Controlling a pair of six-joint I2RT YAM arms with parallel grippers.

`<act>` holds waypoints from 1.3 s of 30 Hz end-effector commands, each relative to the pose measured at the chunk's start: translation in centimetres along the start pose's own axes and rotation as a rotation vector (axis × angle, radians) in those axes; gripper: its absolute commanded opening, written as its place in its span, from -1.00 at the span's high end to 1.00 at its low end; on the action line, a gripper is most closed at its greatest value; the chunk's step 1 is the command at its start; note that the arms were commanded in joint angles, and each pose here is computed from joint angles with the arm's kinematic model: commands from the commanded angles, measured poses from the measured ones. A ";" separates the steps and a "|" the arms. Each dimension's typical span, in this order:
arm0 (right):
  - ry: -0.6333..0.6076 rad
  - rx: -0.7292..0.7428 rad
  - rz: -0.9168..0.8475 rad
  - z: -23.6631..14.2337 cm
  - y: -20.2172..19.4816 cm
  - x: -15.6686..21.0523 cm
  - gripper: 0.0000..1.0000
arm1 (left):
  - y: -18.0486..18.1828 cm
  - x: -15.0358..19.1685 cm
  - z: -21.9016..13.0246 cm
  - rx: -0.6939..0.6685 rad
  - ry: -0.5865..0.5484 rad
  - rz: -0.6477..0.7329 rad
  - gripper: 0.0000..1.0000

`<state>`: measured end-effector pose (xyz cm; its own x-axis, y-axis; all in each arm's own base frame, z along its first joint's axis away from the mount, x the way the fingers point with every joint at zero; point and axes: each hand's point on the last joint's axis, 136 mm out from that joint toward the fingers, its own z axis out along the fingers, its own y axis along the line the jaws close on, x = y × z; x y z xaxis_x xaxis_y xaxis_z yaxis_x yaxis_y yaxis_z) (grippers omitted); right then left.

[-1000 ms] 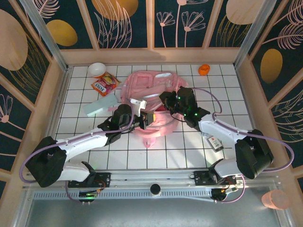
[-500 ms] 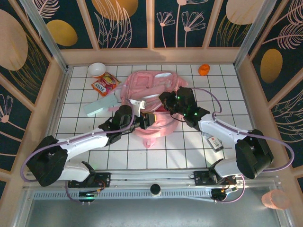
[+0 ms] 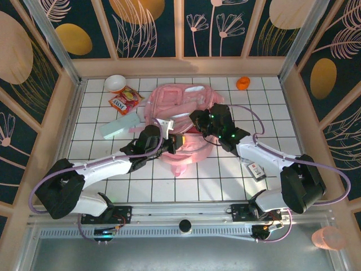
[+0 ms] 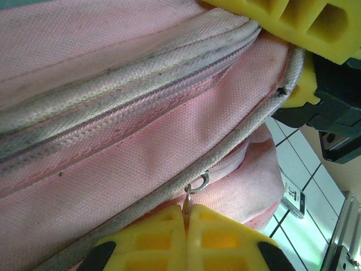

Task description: Pack the student bag

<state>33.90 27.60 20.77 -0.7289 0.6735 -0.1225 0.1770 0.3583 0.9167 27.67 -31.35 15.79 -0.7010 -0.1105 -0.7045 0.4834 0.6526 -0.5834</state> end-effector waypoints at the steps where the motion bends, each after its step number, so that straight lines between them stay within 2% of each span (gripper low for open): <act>1: -0.011 -0.218 -0.069 -2.0 7.8 -0.1 1.00 | 1.1 -0.3 -0.5 -0.060 -0.016 0.007 1.00; 5: 0.016 -0.209 -0.063 -1.7 7.7 0.4 0.91 | 0.0 -0.4 -0.8 -0.001 -0.029 0.011 1.00; 6: 0.020 -0.208 -0.061 -1.6 7.6 0.6 0.91 | 0.1 -0.5 -0.7 -0.002 -0.030 0.003 0.97; 7: 0.019 -0.213 -0.057 -1.6 7.7 0.6 0.91 | 0.1 -0.5 -0.6 -0.008 -0.030 -0.007 0.83; 8: 0.018 -0.214 -0.055 -1.6 7.7 0.7 0.91 | 0.3 -0.5 -0.5 -0.018 -0.028 -0.012 0.70; 9: 0.015 -0.217 -0.055 -1.7 7.8 0.7 0.92 | 0.5 -0.5 -0.3 -0.030 -0.025 -0.015 0.67; 17: 0.001 -0.227 -0.061 -1.9 8.7 0.7 0.94 | 2.4 -0.9 0.0 -0.155 -0.015 0.017 0.52; 21: 0.010 -0.224 -0.073 -1.6 9.1 1.4 0.94 | 2.9 -1.0 0.1 -0.191 -0.014 0.022 0.61; 25: 0.011 -0.198 -0.087 -1.5 8.6 1.3 0.94 | 3.7 -0.9 -0.3 -0.232 -0.021 0.021 0.92; 27: 0.014 -0.188 -0.088 -1.6 8.2 1.1 0.94 | 3.9 -0.8 -0.7 -0.242 -0.023 0.021 1.00; 39: 0.100 -0.167 -0.134 -3.7 6.6 -2.7 1.00 | 5.7 0.8 -4.3 -0.316 -0.032 0.024 1.00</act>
<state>34.46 26.12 21.14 -0.7857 0.6084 -0.1120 0.1800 0.3981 0.8995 27.60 -26.93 14.95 -0.6713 -0.1144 -0.7323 0.3760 0.7989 -0.4695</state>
